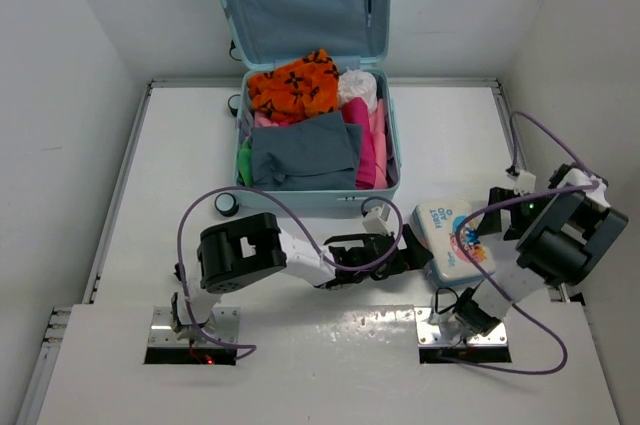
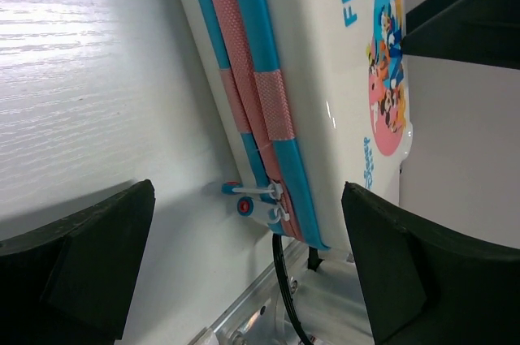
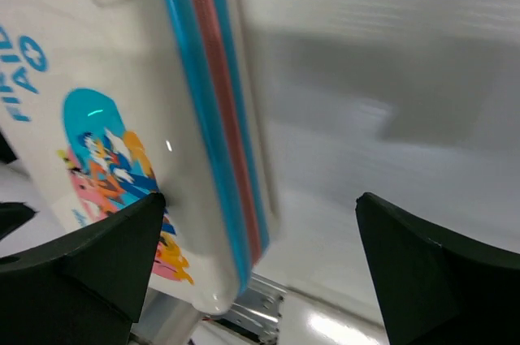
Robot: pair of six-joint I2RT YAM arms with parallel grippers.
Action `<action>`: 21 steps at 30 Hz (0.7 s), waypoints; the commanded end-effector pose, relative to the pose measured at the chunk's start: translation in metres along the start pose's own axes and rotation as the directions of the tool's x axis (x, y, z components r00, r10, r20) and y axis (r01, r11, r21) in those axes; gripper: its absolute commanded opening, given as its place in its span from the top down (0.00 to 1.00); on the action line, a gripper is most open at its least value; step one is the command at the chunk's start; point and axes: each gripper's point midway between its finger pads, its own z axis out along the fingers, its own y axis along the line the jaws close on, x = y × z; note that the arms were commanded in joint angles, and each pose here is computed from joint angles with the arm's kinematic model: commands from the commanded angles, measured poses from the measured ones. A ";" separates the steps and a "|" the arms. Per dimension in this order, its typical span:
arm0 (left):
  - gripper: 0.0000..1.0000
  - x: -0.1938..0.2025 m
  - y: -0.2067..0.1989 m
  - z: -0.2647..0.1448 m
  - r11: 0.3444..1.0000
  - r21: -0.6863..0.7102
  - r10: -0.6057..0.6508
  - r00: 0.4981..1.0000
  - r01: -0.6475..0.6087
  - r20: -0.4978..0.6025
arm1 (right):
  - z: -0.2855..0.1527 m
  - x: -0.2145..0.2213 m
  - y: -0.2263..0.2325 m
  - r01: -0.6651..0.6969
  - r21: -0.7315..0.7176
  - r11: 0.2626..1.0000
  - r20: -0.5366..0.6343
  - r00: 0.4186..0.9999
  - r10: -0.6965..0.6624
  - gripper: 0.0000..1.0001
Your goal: Pack the luggage
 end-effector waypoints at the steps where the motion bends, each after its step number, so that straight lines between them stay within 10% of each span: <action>1: 0.00 -0.004 -0.010 0.003 0.999 0.024 -0.041 0.999 0.040 0.034 | 0.022 -0.013 -0.010 0.067 -0.040 0.997 0.027 0.997 -0.066 0.00; 11: 0.00 0.008 -0.006 0.032 0.996 0.052 -0.070 0.997 0.069 0.016 | 0.063 0.002 0.010 0.118 -0.058 0.991 -0.069 0.990 -0.122 0.14; 15: 0.00 0.010 -0.006 0.044 0.991 0.091 -0.093 0.996 0.094 -0.016 | 0.078 0.016 0.027 0.064 -0.087 0.994 -0.162 0.984 -0.078 0.60; 21: 0.00 0.016 -0.008 0.052 0.987 0.110 -0.115 0.993 0.118 -0.032 | 0.082 0.023 0.023 0.019 -0.025 1.000 -0.230 0.973 -0.024 0.99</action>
